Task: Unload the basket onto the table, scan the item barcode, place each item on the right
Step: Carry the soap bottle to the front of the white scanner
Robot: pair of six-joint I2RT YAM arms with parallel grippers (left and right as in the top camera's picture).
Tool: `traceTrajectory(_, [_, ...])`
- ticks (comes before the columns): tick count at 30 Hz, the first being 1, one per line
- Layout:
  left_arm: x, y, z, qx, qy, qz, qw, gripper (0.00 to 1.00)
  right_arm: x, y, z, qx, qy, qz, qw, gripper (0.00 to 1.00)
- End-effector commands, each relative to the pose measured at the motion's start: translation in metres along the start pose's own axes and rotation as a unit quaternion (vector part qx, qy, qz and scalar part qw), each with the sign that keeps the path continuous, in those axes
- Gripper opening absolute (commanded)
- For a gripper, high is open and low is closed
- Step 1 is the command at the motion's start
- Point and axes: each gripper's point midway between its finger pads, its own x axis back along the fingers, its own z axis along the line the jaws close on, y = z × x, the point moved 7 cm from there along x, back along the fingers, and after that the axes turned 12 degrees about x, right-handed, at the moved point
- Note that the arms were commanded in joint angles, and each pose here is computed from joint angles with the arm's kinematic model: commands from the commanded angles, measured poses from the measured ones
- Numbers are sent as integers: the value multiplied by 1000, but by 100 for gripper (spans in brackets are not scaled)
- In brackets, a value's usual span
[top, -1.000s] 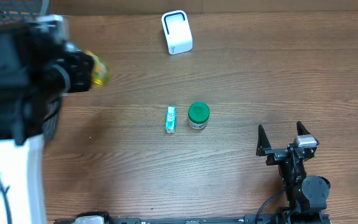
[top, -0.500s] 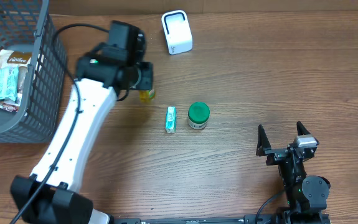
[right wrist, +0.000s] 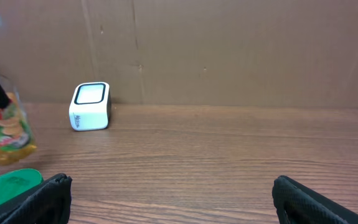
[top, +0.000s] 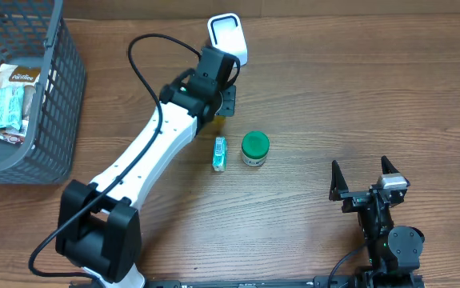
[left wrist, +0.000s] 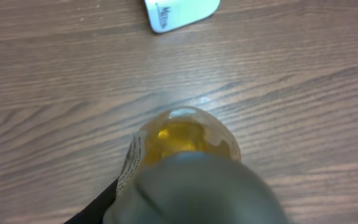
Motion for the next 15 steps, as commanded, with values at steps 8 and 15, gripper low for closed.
traceTrajectory(8, [-28,-17,-3,8,-16,-28,999,39,0,-3,1,0,1,0,1000,100])
traceTrajectory(15, [-30,-22,-2,6,-14,-20,1000,41,0,-3,1,0,1,0,1000,100])
